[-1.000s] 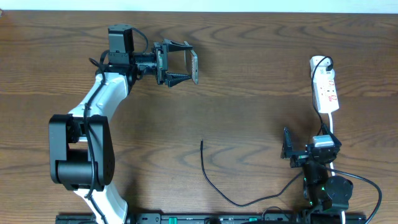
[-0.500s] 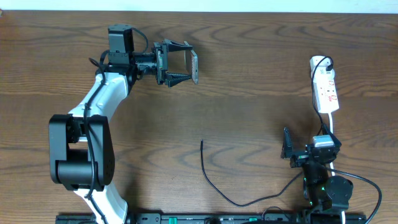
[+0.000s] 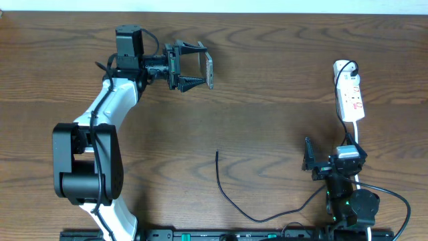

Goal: Plug charger to phone and switch on socket
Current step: 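Move the right gripper forward toward the held phone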

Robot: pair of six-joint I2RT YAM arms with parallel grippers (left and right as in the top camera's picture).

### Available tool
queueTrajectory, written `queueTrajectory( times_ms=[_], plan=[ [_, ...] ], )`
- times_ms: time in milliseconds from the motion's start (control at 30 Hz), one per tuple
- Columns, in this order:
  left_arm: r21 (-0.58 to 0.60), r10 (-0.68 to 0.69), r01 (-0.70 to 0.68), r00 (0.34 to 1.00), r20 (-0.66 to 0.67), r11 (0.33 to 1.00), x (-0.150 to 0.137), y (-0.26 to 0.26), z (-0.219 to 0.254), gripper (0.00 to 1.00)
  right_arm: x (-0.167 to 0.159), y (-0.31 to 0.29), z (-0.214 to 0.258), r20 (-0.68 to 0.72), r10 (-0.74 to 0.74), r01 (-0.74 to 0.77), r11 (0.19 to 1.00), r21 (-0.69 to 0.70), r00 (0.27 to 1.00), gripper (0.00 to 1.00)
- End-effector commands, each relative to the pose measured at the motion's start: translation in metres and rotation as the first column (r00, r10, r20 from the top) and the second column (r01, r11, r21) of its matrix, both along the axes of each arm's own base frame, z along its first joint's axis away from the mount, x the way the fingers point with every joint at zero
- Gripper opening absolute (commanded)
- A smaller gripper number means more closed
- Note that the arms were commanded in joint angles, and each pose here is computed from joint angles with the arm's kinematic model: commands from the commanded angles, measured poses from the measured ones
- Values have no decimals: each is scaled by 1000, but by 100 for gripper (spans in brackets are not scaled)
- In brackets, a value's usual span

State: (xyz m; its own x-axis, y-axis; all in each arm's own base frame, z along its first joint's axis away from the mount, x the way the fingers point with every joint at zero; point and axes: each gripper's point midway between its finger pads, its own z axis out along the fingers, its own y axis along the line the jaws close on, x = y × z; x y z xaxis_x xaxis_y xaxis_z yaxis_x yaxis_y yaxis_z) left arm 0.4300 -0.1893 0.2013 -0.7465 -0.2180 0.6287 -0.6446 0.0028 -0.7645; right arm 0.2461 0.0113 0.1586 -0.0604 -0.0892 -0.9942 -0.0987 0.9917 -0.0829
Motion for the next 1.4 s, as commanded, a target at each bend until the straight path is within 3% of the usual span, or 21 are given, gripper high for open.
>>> queueTrajectory(
  times_ms=[0, 1000, 1233, 1367],
  plan=[
    [-25, -33, 34, 998, 49, 999, -4, 0, 21, 7, 0, 0, -1, -1, -3, 3, 1000, 10, 1000, 99],
    [-25, -33, 35, 998, 49, 999, -4, 0, 21, 8, 0, -3, -1, 2, -20, 20, 999, -26, 1000, 99],
    [-25, -33, 35, 998, 49, 999, -4, 0, 21, 7, 0, -2, 1, -11, -25, 27, 988, 151, 1000, 99],
    [-25, -33, 35, 998, 49, 999, -4, 0, 21, 7, -4, 2, 33, 44, -1, -6, 987, 160, 999, 99]
  ],
)
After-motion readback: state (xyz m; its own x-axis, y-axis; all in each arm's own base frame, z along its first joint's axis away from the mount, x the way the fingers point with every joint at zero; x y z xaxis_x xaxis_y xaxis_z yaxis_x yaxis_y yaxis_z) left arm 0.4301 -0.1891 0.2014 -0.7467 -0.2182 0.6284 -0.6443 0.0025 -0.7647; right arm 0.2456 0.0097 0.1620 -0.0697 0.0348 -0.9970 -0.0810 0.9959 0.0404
